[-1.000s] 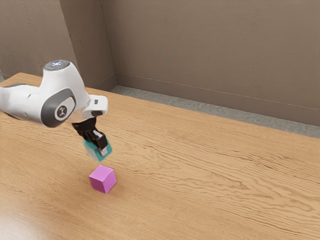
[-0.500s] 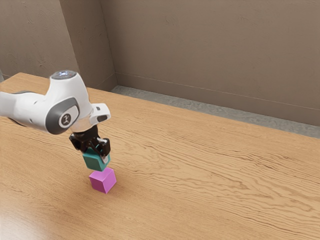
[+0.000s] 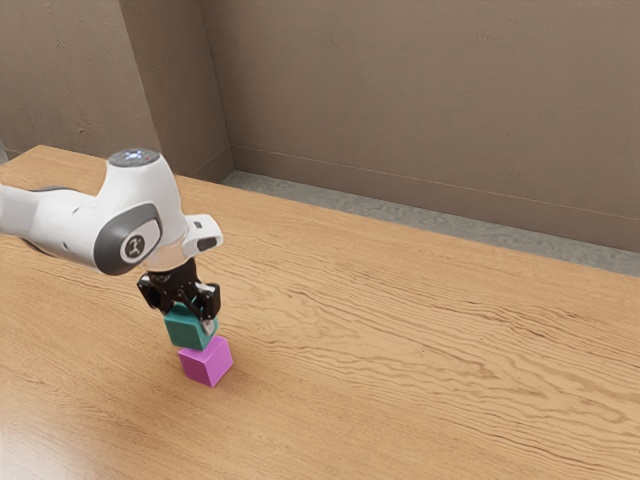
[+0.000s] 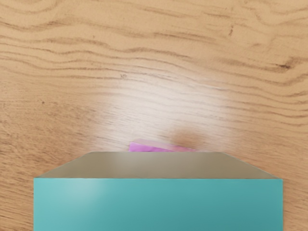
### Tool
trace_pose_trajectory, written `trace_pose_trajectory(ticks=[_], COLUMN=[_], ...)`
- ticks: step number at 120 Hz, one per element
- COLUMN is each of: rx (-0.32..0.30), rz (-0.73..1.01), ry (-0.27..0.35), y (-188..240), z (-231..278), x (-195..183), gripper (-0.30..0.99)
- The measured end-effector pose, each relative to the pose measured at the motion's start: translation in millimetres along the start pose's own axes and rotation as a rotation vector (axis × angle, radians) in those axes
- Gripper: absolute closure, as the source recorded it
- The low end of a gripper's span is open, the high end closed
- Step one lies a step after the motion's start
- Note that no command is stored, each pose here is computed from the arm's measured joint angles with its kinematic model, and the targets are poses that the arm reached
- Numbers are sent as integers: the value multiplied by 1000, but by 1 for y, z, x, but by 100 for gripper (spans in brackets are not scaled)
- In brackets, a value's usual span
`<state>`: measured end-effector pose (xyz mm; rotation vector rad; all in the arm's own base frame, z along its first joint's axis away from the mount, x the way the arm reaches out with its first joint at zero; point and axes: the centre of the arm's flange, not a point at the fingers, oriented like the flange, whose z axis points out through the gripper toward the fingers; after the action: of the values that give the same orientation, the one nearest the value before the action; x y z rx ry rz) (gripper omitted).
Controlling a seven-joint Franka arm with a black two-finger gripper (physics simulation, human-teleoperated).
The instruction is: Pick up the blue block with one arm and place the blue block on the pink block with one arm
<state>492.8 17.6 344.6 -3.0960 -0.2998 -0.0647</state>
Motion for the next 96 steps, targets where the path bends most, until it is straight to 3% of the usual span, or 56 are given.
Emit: trace_pose_trajectory(ticks=[68,96], rx=[3,-6], rz=[97,116], ry=[-4,8], y=[11,9], z=[3,-3], x=[-8,-7], gripper=[32,12])
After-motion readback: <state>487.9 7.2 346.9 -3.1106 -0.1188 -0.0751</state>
